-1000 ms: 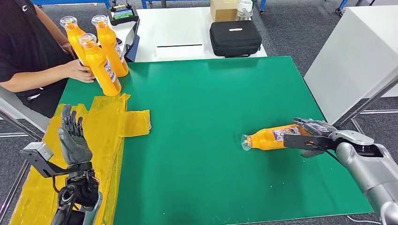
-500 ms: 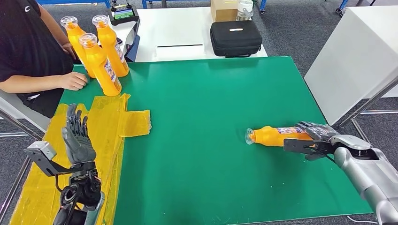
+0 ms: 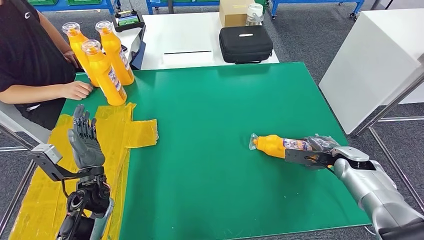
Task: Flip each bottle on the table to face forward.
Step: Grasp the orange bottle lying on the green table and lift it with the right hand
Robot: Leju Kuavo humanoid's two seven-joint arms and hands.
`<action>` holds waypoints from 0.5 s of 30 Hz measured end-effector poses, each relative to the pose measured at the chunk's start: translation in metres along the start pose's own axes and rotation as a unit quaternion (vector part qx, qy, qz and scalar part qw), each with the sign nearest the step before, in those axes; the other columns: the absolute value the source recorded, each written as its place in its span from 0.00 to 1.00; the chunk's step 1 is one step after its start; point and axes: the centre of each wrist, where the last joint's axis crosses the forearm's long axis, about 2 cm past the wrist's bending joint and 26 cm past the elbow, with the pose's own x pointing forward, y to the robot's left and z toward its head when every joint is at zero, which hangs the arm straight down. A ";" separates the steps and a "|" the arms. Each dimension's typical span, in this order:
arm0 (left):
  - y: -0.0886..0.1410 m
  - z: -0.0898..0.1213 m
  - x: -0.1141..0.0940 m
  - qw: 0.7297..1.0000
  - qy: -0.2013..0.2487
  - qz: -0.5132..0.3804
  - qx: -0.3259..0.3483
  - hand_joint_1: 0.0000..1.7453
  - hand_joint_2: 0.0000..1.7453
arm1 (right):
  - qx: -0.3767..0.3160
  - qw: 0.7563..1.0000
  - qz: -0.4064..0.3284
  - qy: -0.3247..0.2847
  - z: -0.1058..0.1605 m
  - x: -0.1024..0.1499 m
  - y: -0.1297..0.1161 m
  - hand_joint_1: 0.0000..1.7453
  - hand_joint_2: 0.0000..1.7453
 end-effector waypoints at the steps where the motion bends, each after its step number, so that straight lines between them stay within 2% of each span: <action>1: 0.000 -0.001 0.000 1.000 0.000 -0.001 0.000 0.00 0.00 | 0.001 1.000 -0.001 -0.001 -0.001 0.002 0.001 0.91 1.00; 8: 0.002 -0.001 -0.001 1.000 0.002 -0.003 0.000 0.00 0.00 | 0.003 1.000 -0.004 -0.005 -0.004 0.009 0.003 0.92 1.00; 13: 0.002 -0.002 -0.001 1.000 0.001 -0.003 0.001 0.00 0.00 | 0.005 1.000 0.000 -0.004 -0.006 0.012 0.002 1.00 1.00; 15: 0.001 -0.004 -0.001 1.000 0.000 -0.002 0.001 0.00 0.00 | 0.008 1.000 0.002 -0.002 -0.007 0.015 0.003 1.00 1.00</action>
